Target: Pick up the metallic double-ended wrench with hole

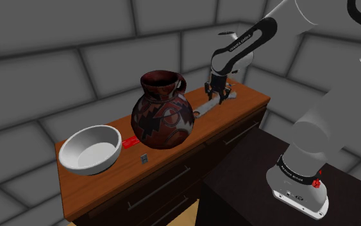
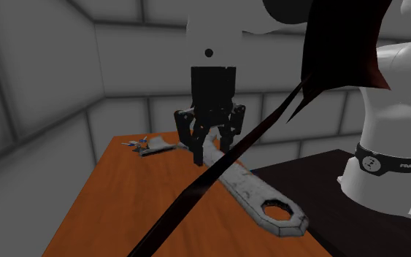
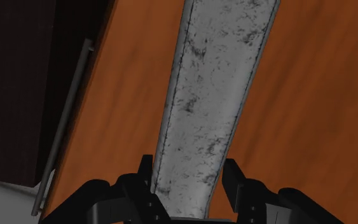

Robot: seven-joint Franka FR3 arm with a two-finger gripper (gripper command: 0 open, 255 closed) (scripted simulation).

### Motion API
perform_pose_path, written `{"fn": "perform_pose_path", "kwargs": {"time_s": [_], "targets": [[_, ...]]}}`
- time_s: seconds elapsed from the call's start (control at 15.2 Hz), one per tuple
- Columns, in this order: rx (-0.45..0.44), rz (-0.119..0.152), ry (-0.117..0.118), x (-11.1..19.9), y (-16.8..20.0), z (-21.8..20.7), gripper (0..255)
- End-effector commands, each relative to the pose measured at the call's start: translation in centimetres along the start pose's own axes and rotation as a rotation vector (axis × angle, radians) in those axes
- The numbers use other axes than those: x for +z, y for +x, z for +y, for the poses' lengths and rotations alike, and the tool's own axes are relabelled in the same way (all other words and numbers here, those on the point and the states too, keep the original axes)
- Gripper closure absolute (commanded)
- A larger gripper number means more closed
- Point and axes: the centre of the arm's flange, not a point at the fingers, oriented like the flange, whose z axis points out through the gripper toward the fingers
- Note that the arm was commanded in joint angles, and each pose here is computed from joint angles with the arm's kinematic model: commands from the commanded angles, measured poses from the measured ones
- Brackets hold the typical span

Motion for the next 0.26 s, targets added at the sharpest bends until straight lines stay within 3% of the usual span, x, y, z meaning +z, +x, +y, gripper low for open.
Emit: {"fn": "perform_pose_path", "kwargs": {"time_s": [0.0,0.2], "targets": [[-0.003,-0.001,-0.001,-1.06,-0.14,0.09,255],[-0.003,-0.001,-0.001,-1.67,-0.14,0.09,255]]}}
